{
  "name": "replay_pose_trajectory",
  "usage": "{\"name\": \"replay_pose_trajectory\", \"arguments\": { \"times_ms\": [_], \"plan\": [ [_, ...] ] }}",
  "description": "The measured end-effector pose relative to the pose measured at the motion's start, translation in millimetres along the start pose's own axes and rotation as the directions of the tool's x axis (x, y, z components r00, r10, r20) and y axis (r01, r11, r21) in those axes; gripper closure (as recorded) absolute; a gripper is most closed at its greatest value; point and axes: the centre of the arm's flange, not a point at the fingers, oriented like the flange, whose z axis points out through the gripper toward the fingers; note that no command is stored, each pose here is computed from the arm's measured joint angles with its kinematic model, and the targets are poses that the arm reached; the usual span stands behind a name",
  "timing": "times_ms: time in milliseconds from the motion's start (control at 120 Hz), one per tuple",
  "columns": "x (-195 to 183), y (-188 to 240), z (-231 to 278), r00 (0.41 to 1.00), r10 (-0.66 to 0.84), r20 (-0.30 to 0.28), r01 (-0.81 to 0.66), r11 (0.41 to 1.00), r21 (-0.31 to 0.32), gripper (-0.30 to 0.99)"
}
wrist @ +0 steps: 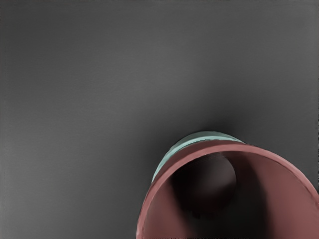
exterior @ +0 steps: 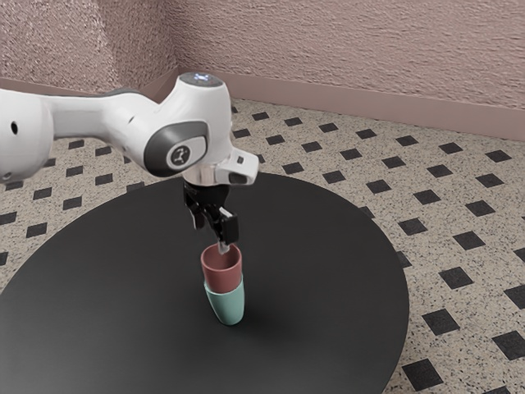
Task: Place the left cup onto the right cup
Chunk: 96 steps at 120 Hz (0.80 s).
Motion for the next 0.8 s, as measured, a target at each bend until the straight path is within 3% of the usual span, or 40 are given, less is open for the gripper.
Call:
{"name": "replay_pose_trajectory", "arguments": {
  "times_ms": [400,800],
  "plan": [
    [6.9,-14.2,-72.1,0.998,-0.044,-0.054,0.042,0.998,-0.042,0.01],
    [-0.4,-30.7,-140.3,0.996,-0.083,-0.042,0.079,0.993,-0.084,0.00]
  ]
}}
